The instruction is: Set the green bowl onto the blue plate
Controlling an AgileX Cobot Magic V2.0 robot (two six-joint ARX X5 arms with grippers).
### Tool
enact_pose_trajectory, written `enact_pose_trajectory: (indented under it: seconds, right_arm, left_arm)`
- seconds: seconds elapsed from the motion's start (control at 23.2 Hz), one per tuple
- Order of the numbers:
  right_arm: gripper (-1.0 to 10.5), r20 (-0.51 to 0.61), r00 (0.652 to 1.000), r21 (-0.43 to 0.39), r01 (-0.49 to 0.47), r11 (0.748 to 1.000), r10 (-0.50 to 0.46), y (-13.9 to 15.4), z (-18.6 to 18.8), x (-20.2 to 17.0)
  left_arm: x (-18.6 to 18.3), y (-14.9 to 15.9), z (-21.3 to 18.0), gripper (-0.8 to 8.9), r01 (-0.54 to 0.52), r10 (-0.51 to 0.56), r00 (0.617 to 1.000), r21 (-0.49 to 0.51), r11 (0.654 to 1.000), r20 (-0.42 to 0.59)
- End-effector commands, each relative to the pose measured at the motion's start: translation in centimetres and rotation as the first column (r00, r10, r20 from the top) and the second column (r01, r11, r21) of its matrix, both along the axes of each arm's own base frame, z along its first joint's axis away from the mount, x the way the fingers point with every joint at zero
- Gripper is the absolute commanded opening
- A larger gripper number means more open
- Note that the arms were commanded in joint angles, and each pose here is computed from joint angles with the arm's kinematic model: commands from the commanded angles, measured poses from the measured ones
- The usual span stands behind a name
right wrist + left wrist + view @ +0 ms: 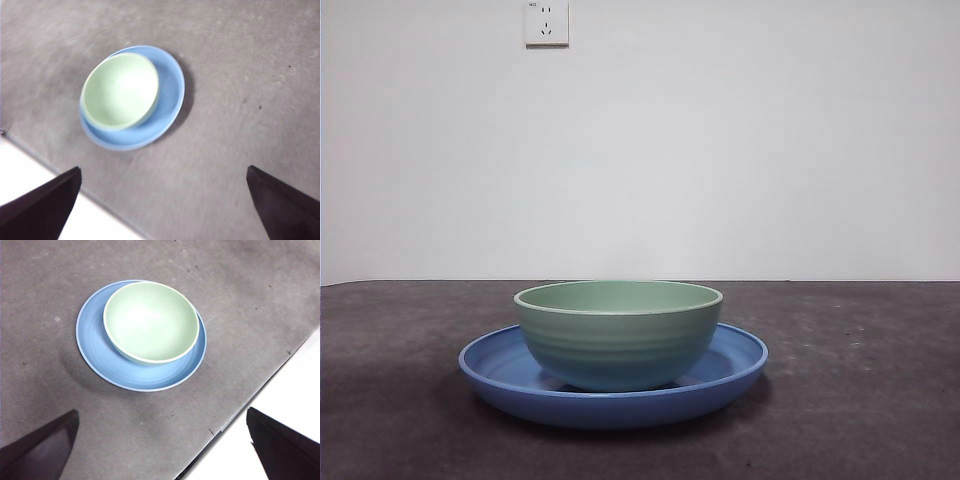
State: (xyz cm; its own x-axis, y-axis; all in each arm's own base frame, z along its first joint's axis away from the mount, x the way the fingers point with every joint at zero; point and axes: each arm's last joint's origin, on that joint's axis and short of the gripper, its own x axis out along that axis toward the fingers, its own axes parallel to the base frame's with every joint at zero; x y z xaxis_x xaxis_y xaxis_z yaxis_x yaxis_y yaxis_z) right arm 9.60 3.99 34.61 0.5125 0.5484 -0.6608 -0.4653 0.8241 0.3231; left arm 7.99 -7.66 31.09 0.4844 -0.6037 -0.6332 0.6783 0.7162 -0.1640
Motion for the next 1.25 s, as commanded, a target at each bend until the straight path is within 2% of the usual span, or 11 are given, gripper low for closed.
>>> enact_pose_trajectory:
  seconds: [0.04, 0.22, 0.43, 0.52, 0.56, 0.65, 0.69, 0.73, 1.25]
  right_arm:
    - [6.7, 0.086, 0.996, -0.004, -0.032, 0.999, 0.033, -0.6, 0.8, -2.1]
    - [6.7, 0.172, 0.984, 0.012, -0.039, 0.999, 0.036, -1.2, 1.2, -4.3]
    - [6.7, 0.178, 0.983, 0.012, -0.039, 0.999, 0.037, -1.3, 1.2, -4.4]
    - [6.4, 0.178, 0.983, 0.012, -0.039, 0.999, 0.037, -1.3, 1.2, -4.4]
    - [5.4, 0.178, 0.983, 0.012, -0.039, 0.999, 0.037, -1.3, 1.2, -4.4]
    - [0.8, 0.173, 0.984, 0.011, -0.04, 0.999, 0.037, -1.3, 1.2, -4.5]
    - [-0.2, 0.173, 0.984, 0.01, -0.041, 0.999, 0.038, -1.3, 1.2, -4.5]
    - [0.5, 0.174, 0.984, 0.011, -0.041, 0.999, 0.039, -1.3, 1.2, -4.5]
    - [0.5, 0.172, 0.984, 0.03, -0.058, 0.998, 0.052, -1.2, 1.3, -4.5]
  left_arm:
    - [0.0, -0.1, 0.4, 5.98, 0.017, -0.017, 1.0, -0.002, 1.0, 0.023]
    - [0.0, -0.1, 0.4, 5.98, 0.017, -0.017, 1.0, -0.005, 1.0, 0.026]
    - [0.0, -0.1, 0.4, 5.97, 0.017, -0.017, 1.0, -0.004, 1.0, 0.026]
    - [0.0, -0.1, 0.4, 5.46, 0.017, -0.017, 1.0, -0.004, 1.0, 0.026]
    - [0.0, -0.1, 0.4, 4.57, 0.017, -0.017, 1.0, -0.004, 1.0, 0.026]
    - [0.0, -0.1, 0.3, 1.37, 0.018, -0.018, 1.0, 0.001, 1.0, 0.021]
    - [0.0, -0.1, 0.3, 0.19, 0.02, -0.02, 1.0, 0.003, 1.0, 0.022]
    - [0.0, -0.1, 0.3, 0.17, 0.018, -0.018, 1.0, 0.001, 1.0, 0.022]
    - [0.0, -0.1, 0.3, 0.29, 0.018, -0.018, 1.0, 0.001, 1.0, 0.022]
